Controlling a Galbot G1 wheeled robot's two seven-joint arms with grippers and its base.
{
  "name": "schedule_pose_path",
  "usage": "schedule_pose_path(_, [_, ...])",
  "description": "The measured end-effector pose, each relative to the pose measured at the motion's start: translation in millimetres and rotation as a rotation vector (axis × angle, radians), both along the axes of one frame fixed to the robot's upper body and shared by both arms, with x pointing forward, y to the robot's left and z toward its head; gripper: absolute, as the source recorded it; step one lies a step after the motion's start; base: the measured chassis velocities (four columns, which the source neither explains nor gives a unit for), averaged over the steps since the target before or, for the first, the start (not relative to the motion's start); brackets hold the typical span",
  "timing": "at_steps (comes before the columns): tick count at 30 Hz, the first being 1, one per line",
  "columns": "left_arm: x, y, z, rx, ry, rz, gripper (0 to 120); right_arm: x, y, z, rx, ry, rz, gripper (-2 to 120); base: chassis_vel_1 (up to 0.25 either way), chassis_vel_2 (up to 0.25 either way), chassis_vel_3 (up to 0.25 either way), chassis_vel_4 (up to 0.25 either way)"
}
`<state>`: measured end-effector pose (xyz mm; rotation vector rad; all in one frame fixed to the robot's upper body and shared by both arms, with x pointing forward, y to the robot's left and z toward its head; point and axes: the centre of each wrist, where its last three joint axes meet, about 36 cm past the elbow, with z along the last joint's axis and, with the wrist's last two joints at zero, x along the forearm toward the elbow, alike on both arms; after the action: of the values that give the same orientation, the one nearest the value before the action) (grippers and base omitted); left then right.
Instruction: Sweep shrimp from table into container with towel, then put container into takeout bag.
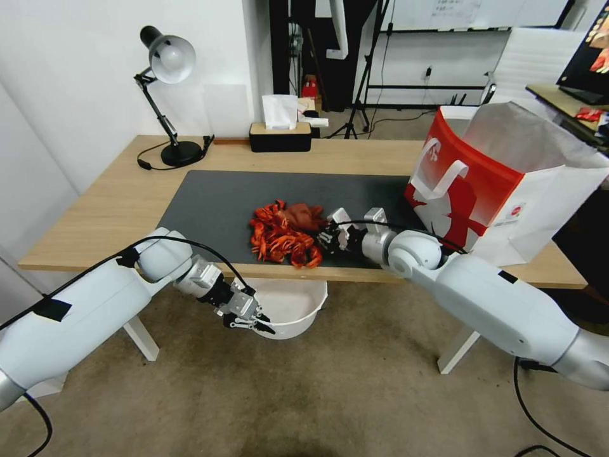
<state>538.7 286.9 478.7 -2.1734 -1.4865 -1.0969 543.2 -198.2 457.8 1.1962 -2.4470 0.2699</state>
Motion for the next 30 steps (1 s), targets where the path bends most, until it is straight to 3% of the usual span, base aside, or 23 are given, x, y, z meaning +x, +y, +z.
schedule_pose_path(21, [0.0,10.8,5.5,-0.004,-0.002,0.014,0,-45.3,0.6,3.8,-0.002,0.012,0.084,8,0.0,0.0,0.0,0.0])
schedule_pose_path(30, [-1.8,9.5,5.3,-0.01,-0.001,0.01,0,-52.2,2.4,2.9,-0.007,0.01,0.099,8,0.0,0.0,0.0,0.0])
